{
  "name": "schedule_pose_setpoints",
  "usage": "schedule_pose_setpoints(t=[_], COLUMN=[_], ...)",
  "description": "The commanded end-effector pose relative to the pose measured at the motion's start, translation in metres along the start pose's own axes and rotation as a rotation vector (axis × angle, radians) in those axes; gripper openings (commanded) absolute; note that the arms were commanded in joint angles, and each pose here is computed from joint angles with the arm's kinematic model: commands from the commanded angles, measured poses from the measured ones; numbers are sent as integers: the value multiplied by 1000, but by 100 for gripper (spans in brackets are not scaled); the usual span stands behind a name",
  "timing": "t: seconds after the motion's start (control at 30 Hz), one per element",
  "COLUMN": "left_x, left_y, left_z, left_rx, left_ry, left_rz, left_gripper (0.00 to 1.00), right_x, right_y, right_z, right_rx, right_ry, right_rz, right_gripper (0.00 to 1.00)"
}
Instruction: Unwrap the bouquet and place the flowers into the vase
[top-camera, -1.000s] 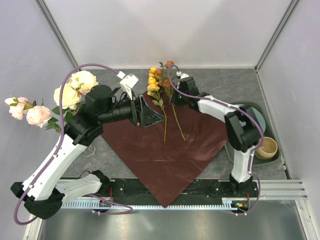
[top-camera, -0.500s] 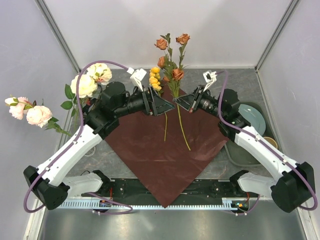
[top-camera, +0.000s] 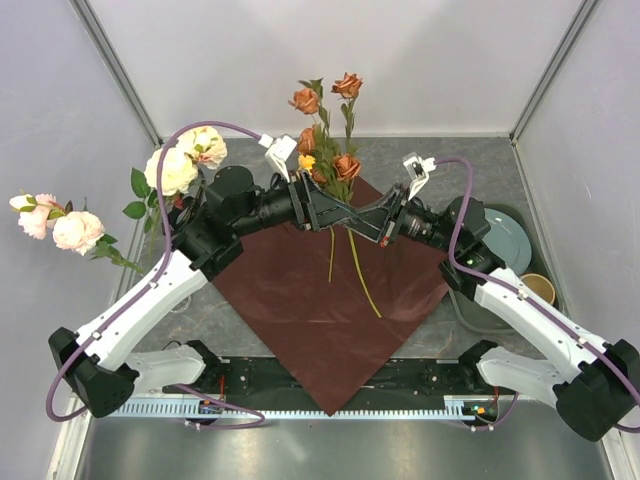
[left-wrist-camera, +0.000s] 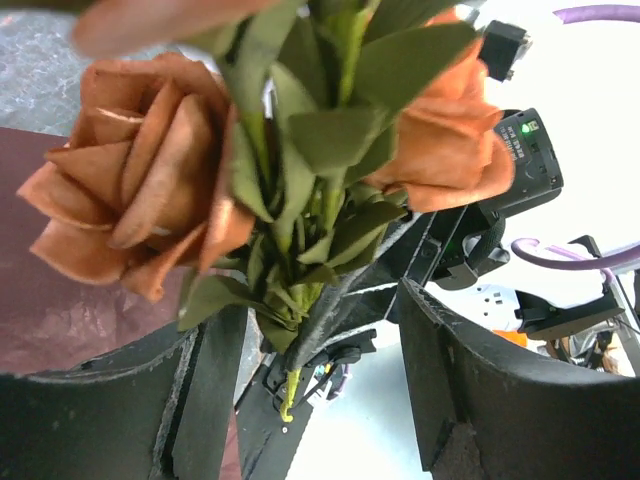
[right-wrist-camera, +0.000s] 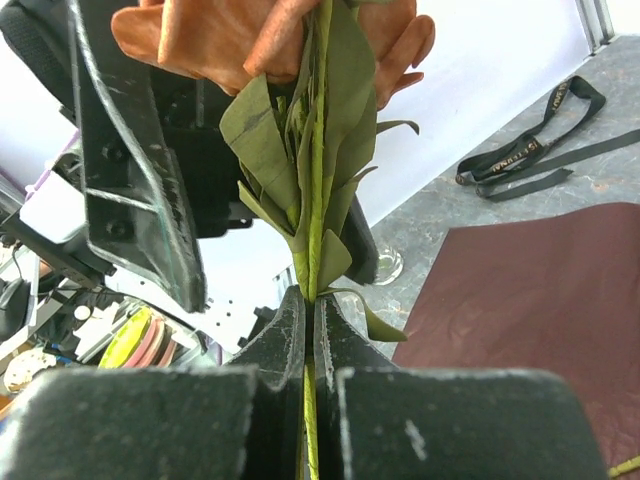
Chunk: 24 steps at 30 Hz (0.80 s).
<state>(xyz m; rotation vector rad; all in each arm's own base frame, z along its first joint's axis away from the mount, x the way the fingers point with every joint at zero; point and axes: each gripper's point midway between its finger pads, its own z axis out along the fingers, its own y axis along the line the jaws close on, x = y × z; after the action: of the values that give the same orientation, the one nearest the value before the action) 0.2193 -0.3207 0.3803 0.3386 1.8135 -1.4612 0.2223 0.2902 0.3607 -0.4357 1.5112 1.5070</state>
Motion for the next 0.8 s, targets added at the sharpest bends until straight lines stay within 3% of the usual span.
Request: schedule_pose_setpoints(t=[0.0,0.43,0.77], left_x=[-23,-48,-73], left_y=[-23,-48,-81], left_z=[-22,-58,-70], left_rx=[0,-97,-170], left_ry=[-103,-71,-63], left_rz=[77,305,490], left_gripper=[68,75,76], right_x=[-10,-16,-33], right_y=[1,-5,22], right_z=[3,9,22], right_rx=[27,55,-64], right_ry=[-21,-22,-36], right_rz=[-39,-50,-97], right_gripper=[0,0,0])
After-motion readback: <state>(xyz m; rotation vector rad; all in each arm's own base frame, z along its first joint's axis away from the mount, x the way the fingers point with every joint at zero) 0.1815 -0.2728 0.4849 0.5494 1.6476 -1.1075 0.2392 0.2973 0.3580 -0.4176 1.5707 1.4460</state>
